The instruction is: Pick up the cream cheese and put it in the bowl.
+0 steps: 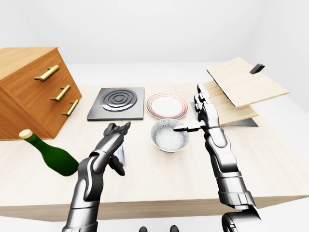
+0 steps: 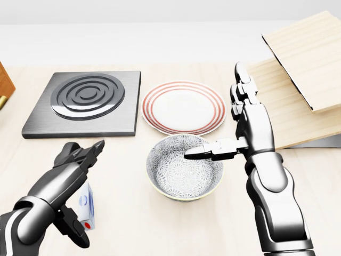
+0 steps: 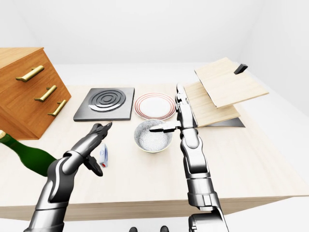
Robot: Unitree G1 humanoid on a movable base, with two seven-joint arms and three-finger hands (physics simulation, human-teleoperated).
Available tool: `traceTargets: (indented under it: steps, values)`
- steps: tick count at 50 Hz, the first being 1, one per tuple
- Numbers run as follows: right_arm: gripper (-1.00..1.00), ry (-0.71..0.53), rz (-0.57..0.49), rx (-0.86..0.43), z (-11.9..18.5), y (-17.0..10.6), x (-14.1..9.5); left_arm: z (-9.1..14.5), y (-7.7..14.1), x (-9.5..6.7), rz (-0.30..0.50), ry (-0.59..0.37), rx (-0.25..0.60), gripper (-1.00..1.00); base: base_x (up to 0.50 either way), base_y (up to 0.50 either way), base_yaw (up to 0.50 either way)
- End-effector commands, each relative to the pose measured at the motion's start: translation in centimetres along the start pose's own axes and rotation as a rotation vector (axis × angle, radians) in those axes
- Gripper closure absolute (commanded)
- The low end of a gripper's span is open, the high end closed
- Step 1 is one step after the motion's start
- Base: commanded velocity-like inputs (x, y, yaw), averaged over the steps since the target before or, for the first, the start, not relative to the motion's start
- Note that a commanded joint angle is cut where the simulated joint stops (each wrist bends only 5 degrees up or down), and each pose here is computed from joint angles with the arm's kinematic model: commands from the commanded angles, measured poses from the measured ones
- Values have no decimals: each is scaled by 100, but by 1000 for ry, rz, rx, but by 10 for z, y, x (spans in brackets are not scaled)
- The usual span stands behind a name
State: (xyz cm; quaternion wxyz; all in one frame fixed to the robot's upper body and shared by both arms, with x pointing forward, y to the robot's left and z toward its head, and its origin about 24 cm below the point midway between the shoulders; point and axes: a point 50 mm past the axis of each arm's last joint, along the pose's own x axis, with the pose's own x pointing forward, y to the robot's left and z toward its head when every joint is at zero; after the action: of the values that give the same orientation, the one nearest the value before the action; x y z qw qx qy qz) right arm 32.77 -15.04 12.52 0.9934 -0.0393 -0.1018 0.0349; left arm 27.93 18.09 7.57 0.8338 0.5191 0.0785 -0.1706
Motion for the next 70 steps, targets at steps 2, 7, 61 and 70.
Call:
traceTargets:
  steps: [2,7,61,70]
  values:
    - [-100,3,-2,6,0,0,2,-2,-3,17,-68,-6,-5,-100,0,0,0]
    - [-100,-2,-3,6,1,0,1,-2,0,23,-57,-9,-14,-100,0,0,0]
    - [-100,10,-1,6,-2,0,2,-26,-16,52,-116,56,-31,-52,0,0,0]
    - [-100,12,0,7,-2,1,2,-30,-19,51,-123,70,-26,-63,0,0,0]
